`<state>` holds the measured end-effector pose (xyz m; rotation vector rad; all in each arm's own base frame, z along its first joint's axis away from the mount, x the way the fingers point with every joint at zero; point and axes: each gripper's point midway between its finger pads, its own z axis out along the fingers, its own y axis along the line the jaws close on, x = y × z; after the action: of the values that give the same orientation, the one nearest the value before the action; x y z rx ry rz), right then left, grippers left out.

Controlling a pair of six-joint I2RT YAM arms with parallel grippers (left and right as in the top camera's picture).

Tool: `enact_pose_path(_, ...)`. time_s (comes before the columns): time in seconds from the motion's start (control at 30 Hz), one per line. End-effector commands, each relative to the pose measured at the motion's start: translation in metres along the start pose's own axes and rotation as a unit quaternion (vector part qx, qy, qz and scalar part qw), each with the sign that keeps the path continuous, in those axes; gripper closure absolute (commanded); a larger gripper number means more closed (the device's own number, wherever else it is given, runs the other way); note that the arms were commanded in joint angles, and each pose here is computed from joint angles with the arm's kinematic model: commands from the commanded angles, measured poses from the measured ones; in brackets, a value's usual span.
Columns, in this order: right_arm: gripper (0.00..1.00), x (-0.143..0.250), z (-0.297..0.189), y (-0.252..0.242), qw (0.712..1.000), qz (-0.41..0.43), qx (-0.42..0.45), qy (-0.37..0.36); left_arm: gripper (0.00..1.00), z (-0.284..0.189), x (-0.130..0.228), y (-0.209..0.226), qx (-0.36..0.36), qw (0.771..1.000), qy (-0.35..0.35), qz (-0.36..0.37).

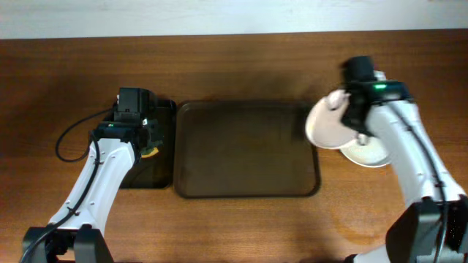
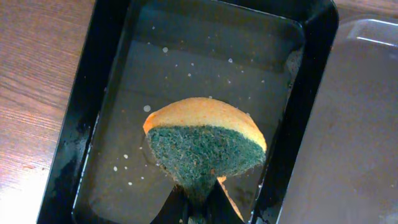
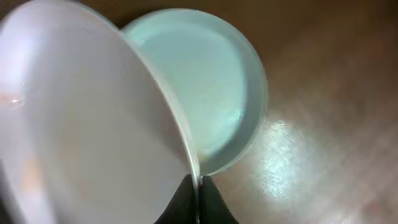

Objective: Clean dirty plates on tray and stack at the side
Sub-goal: 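Carry the last plate right and stack it on the plate pile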

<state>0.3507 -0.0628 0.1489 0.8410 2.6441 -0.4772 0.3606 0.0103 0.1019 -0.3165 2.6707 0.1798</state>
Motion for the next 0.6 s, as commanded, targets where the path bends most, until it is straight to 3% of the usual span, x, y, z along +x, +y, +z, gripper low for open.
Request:
enact_pose_path(0.0, 0.96, -0.017, 0.012, -0.046, 0.99, 0.111, -0.064, 0.055, 1.0, -0.008, -0.008, 0.001, 0.005, 1.0, -0.016, 0.006)
enact_pose_path(0.17, 0.96, -0.022, 0.048, -0.088, 0.986, 0.131, -0.057, 0.089, 1.0, -0.008, -0.008, 0.001, 0.005, 1.0, -0.016, 0.006)
enact_pose_path(0.2, 0.87, -0.02, 0.054, -0.086, 0.986, 0.124, -0.055, 0.097, 1.0, -0.008, -0.008, 0.001, 0.005, 1.0, -0.016, 0.006)
enact_pose_path(0.23, 0.49, -0.019, 0.057, -0.085, 0.986, 0.123, -0.055, 0.102, 1.0, -0.008, -0.008, 0.001, 0.005, 1.0, -0.016, 0.006)
enact_pose_path(0.27, 0.33, -0.019, 0.057, -0.084, 0.986, 0.122, -0.056, 0.102, 1.0, -0.008, -0.008, 0.001, 0.005, 1.0, -0.016, 0.006)
enact_pose_path(0.3, 0.29, -0.015, 0.053, -0.069, 0.984, 0.088, -0.103, 0.114, 1.0, -0.008, -0.008, 0.001, 0.005, 1.0, -0.016, 0.006)
enact_pose_path(0.37, 0.28, -0.002, 0.036, -0.032, 0.963, -0.001, -0.23, 0.141, 1.0, -0.008, -0.009, -0.001, 0.012, 0.999, -0.016, 0.028)
enact_pose_path(0.4, 0.27, 0.007, 0.029, -0.023, 0.955, -0.027, -0.253, 0.152, 1.0, -0.009, -0.01, -0.007, 0.028, 0.997, -0.02, 0.062)
enact_pose_path(0.47, 0.26, 0.015, 0.016, -0.005, 0.95, -0.08, -0.265, 0.146, 1.0, -0.011, -0.021, -0.027, 0.077, 0.983, -0.048, 0.157)
enact_pose_path(0.57, 0.26, 0.033, -0.008, 0.035, 0.937, -0.153, -0.283, 0.136, 1.0, 0.016, -0.015, -0.033, 0.08, 0.978, -0.027, 0.189)
